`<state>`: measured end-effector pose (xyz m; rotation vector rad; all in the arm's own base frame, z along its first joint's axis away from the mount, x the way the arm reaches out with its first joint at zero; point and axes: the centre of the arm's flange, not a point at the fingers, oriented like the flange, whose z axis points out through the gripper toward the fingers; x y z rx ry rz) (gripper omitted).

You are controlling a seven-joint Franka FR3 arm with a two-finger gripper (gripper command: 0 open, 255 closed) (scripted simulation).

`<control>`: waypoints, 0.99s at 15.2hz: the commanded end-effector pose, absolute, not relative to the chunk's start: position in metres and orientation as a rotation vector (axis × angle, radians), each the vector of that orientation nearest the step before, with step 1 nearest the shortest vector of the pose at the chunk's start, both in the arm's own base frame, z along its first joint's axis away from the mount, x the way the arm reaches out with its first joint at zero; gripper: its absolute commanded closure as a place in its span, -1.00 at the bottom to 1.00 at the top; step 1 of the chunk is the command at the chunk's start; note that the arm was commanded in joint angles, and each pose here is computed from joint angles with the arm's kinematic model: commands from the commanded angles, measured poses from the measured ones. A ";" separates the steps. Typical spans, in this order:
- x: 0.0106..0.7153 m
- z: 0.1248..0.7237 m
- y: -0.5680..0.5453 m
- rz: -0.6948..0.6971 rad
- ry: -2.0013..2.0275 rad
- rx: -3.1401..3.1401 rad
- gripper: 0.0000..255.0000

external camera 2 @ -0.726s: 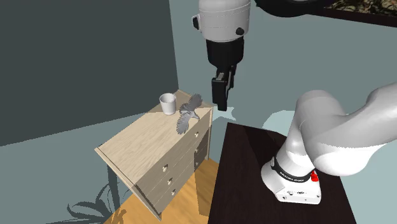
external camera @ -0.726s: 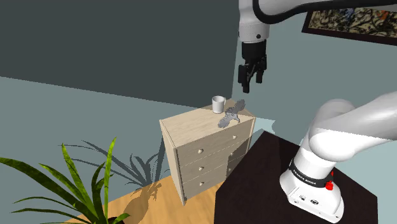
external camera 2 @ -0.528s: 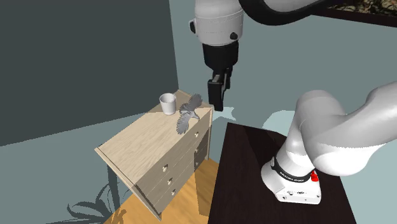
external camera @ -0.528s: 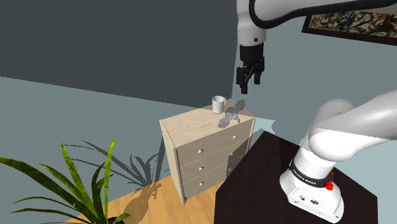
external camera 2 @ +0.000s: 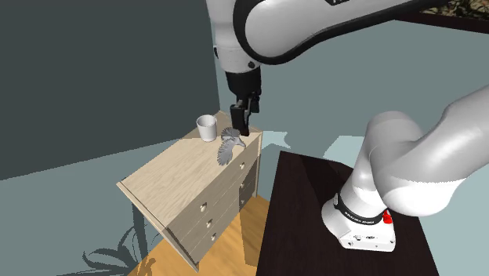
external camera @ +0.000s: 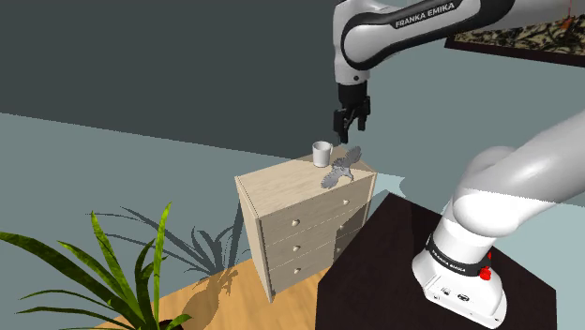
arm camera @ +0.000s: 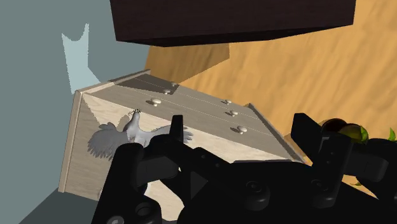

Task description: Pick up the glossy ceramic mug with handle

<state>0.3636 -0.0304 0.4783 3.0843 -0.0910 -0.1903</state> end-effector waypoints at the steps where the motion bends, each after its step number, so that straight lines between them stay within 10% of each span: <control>1: 0.382 0.461 -0.046 -0.182 -0.090 3.084 -1.00; 15: 0.502 0.355 -0.132 -0.145 -0.087 3.083 -1.00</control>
